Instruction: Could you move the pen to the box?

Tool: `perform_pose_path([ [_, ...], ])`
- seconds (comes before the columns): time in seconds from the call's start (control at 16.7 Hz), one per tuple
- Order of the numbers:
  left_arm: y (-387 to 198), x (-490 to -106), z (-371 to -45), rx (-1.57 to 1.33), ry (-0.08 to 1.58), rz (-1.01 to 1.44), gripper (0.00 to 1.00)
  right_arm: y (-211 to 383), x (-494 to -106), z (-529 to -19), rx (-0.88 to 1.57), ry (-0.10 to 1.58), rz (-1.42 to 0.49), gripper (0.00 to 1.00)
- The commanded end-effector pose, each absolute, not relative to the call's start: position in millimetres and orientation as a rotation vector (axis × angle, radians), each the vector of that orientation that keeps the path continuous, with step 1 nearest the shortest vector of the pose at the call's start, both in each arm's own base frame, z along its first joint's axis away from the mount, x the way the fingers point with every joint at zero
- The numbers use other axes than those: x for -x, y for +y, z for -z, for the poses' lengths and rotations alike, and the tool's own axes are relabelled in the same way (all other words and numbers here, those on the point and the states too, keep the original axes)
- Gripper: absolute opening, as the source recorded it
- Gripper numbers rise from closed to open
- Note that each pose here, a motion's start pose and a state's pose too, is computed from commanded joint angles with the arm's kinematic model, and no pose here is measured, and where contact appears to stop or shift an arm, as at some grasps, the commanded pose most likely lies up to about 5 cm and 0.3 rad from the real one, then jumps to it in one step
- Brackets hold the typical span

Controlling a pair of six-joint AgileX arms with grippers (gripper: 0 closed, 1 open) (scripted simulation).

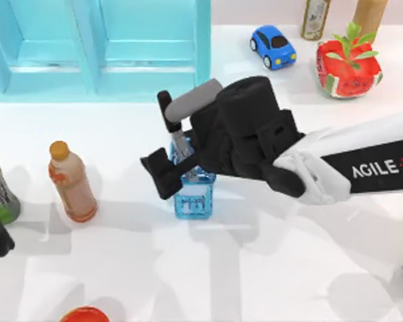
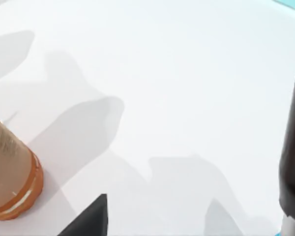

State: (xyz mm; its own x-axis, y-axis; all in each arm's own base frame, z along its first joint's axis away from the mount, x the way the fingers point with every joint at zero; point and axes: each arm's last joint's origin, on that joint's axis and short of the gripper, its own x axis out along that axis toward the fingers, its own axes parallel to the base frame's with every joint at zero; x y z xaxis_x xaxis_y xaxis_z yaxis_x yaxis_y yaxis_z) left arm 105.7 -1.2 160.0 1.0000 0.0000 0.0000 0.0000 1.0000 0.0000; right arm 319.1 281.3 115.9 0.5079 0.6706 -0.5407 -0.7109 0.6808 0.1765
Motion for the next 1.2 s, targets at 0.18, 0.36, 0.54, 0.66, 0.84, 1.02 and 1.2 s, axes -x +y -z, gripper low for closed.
perform_pose_path([
  [0.18,-1,-106,-160,0.0,0.0,0.0,1.0,278,-321,-123,0.066,0.615,-0.838,0.0],
  [0.36,-1,-106,-160,0.0,0.0,0.0,1.0,254,-330,-149,0.07,0.62,-0.837,0.0],
  [0.54,-1,-106,-160,0.0,0.0,0.0,1.0,213,-336,-193,0.074,0.632,-0.834,0.0],
  [0.66,-1,-106,-160,0.0,0.0,0.0,1.0,182,-333,-224,0.073,0.633,-0.834,0.0],
  [0.84,-1,-106,-160,0.0,0.0,0.0,1.0,145,-322,-258,0.068,0.622,-0.835,0.0],
  [1.02,-1,-106,-160,0.0,0.0,0.0,1.0,132,-318,-268,0.066,0.615,-0.836,0.0],
  [1.2,-1,-106,-160,0.0,0.0,0.0,1.0,134,-318,-267,0.064,0.619,-0.84,0.0],
])
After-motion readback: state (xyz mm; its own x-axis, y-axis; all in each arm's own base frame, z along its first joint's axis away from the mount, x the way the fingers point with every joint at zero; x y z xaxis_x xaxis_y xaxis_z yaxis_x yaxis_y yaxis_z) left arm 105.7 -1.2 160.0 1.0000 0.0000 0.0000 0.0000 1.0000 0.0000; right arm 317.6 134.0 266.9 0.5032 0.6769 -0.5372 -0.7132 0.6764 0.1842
